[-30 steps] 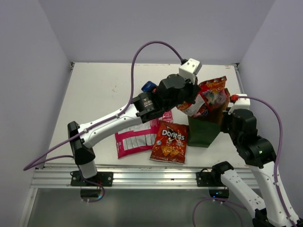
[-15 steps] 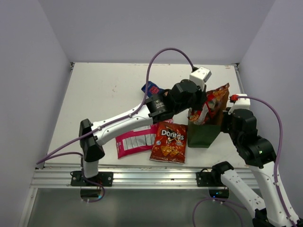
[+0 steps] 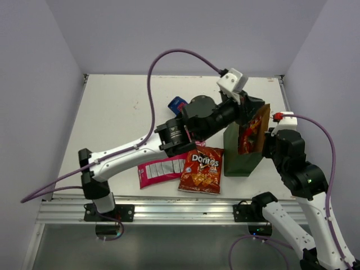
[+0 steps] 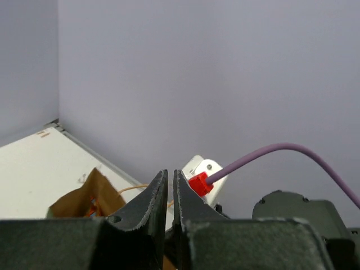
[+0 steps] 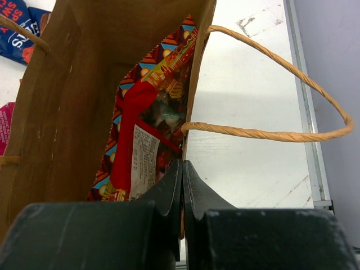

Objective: Place the snacks into the paper bag

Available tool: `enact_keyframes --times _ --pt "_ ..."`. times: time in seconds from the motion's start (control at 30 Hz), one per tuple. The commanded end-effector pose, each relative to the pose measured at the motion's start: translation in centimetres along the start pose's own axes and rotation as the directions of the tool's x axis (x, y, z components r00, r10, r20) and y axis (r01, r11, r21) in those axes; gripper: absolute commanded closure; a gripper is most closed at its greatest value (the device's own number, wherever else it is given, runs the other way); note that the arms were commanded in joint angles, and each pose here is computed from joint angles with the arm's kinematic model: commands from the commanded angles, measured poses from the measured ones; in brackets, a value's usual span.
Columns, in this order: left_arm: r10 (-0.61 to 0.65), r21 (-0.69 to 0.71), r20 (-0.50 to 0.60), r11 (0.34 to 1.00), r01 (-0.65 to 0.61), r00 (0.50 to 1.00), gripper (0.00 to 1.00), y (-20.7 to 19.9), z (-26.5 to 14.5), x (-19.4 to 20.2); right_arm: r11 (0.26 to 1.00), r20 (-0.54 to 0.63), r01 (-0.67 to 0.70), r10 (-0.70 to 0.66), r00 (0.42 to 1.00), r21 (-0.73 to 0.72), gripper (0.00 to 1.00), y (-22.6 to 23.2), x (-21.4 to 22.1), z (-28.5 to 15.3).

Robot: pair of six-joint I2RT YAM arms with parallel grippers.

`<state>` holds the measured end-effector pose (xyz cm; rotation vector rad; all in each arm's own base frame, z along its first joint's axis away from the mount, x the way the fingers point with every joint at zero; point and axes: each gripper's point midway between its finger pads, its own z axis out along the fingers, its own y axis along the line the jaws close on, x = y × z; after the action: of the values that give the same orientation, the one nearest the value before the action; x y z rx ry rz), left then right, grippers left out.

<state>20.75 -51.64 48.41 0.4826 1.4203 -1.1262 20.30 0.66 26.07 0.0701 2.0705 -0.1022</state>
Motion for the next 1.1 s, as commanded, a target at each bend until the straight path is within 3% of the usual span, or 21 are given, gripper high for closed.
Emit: enact_keyframes --times 0.0,0.1,0.23,0.3,0.37,0.4,0.43,0.47,0.57,0.8,1.07 --pt "0.113 -0.229 0.152 0.970 -0.076 0.982 0.86 4.6 -4.6 -5.3 1.000 0.001 0.016 -0.016 1.000 -0.021 1.00 0.4 -0.2 0.2" --pt "0.212 -0.498 0.065 0.854 -0.152 0.975 0.77 11.8 -9.6 -1.8 1.000 0.004 0.013 -0.013 1.000 -0.023 1.00 0.5 -0.3 0.2" --pt "0.157 -0.622 -0.109 0.759 -0.191 0.982 0.67 20.0 -14.8 3.9 1.000 0.005 0.013 -0.013 1.000 -0.024 1.00 0.5 -0.3 0.1" --pt "0.147 -0.700 -0.218 0.665 -0.260 0.965 0.54 24.2 -18.1 6.3 1.000 0.005 0.013 -0.013 1.000 -0.024 1.00 0.5 -0.3 0.1" --pt "0.100 -0.748 -0.285 0.598 -0.286 0.953 0.45 25.8 -19.7 8.7 1.000 0.008 0.014 -0.014 1.000 -0.023 1.00 0.4 -0.3 0.1" --pt "0.070 -0.762 -0.375 0.544 -0.350 0.924 0.39 26.9 -21.6 10.6 1.000 0.005 0.014 -0.014 1.000 -0.024 1.00 0.5 -0.2 0.2" --pt "0.041 -0.767 -0.413 0.524 -0.371 0.910 0.30 27.4 -22.4 12.1 1.000 0.005 0.014 -0.014 1.000 -0.024 1.00 0.5 -0.2 0.2" --pt "-0.013 -0.785 -0.435 0.495 -0.372 0.900 0.15 28.1 -23.4 14.5 1.000 0.005 0.014 -0.014 1.000 -0.023 1.00 0.5 -0.3 0.2" --pt "-0.123 -0.781 -0.518 0.472 -0.409 0.847 0.00 29.3 -26.6 20.0 1.000 0.010 0.013 -0.013 1.000 -0.028 1.00 0.5 -0.3 0.1" --pt "-0.246 -0.752 -0.566 0.544 -0.371 0.787 0.00 30.4 -28.8 27.6 0.999 0.013 0.013 -0.012 1.000 -0.038 1.00 0.6 -0.3 -0.1" --pt "-0.206 -0.684 -0.574 0.652 -0.326 0.792 0.00 30.2 -26.8 30.1 0.999 0.012 0.014 -0.013 1.000 -0.041 1.00 0.7 -0.3 0.0"
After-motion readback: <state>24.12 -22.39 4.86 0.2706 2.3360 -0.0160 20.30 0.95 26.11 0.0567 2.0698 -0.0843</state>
